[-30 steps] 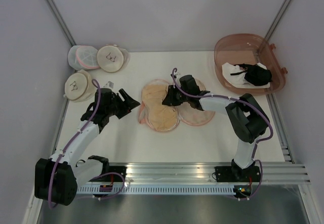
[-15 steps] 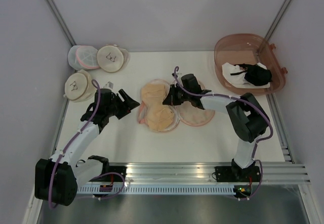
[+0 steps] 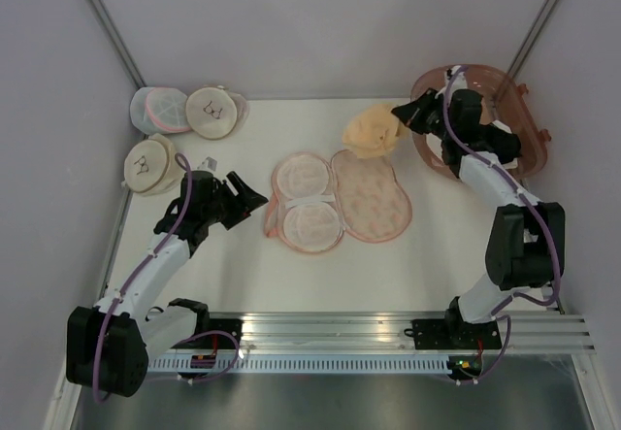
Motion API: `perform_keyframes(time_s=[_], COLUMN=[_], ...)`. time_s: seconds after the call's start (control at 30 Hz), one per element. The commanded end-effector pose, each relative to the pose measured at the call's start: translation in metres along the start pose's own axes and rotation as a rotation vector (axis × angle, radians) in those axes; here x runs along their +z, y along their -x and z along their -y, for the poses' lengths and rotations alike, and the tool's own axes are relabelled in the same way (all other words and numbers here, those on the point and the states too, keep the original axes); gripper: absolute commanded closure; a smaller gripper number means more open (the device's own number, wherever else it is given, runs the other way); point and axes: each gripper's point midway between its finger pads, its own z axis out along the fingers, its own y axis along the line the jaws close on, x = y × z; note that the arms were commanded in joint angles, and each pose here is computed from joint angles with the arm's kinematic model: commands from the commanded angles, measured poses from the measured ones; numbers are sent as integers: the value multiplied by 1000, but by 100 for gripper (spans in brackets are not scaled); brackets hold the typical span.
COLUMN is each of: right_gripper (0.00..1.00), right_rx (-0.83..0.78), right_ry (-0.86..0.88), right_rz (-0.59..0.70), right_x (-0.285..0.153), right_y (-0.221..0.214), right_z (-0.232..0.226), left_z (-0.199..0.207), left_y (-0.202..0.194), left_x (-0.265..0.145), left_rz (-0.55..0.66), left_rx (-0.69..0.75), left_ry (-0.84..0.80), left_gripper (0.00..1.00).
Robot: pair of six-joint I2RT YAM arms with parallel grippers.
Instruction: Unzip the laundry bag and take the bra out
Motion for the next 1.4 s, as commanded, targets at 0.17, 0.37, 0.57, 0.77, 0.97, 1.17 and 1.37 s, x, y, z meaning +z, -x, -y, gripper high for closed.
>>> perform_keyframes(time_s=[0.17,0.37,0.57,0.77,0.97,1.17,1.37], right_gripper=[100,99,99,32,28,28,26], right_rx=[112,169,226,167,27,-65,-120], right_ry=[-68,-142,-306,-362,-326,-124,42], right_rz=[389,518,502,426,436,170,-119], right_x=[-57,-85,-75,-74,-103,-76,-69], right_y=[156,203,184,155,135,28,-92], right_z=[72,121,182,183,97,1,-51], left_z=[1,0,-1,-1,-2,-1,5], left_y=[-2,-4,-5,-4,-6,-6,-7], left_x=[-3,-1,-1,-1,1,0,-6], left_rz=[-11,-24,-25,-23,-35,-30,-22], left_rx=[39,33,31,33,29,35,62], left_ry=[-20,-18,-15,-16,-15,-25,-63], left_gripper=[26,26,26,26,26,25,22])
